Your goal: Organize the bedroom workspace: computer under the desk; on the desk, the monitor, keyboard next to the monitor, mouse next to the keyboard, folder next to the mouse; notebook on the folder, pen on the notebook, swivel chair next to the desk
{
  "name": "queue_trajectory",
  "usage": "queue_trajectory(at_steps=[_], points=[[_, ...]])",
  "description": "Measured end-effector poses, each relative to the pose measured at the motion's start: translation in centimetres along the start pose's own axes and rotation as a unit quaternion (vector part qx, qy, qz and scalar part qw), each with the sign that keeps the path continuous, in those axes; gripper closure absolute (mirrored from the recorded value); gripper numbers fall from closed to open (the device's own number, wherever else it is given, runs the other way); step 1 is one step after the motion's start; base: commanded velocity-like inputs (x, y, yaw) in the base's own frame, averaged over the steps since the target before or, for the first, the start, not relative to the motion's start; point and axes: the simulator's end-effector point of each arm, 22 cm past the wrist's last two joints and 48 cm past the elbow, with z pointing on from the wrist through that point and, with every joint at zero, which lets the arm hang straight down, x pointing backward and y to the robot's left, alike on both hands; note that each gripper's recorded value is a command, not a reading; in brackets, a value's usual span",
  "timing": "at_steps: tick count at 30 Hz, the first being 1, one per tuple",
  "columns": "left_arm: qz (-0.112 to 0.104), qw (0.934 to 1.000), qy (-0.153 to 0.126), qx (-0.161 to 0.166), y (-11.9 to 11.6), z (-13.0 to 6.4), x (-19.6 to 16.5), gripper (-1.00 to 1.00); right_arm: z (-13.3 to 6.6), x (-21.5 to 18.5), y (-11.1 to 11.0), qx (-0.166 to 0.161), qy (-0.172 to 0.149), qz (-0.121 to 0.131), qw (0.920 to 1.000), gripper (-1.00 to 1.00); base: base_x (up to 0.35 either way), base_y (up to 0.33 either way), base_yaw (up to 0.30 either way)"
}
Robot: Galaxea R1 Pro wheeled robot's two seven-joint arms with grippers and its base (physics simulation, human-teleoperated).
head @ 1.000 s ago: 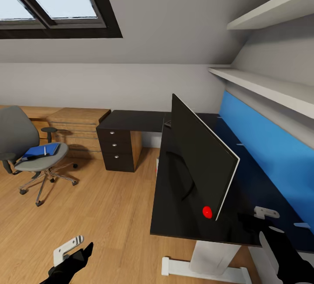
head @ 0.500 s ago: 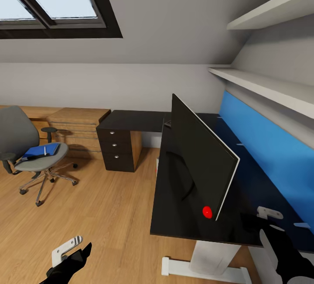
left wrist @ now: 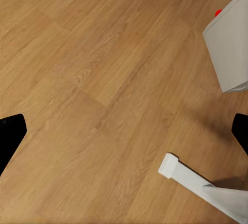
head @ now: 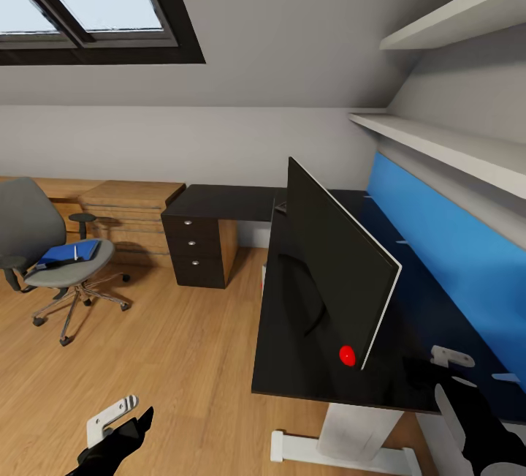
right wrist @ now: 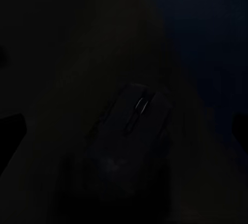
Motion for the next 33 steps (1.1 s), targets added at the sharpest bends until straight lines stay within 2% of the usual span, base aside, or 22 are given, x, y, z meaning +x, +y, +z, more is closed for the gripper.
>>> queue_trajectory(at_steps=[11, 33], points=[[0.000, 1.0000, 0.000, -0.001, 0.3, 0.9, 0.6, -1.00, 0.9, 0.8, 0.2, 0.000, 0.001, 0.000, 1.0000, -1.00, 0.000, 0.000, 0.000], [-0.001, 1.0000, 0.000, -0.001, 0.4, 1.5, 1.1, -1.00, 1.4, 1.3, 0.4, -0.001, 0.001, 0.000, 1.0000, -1.00, 0.000, 0.000, 0.000]])
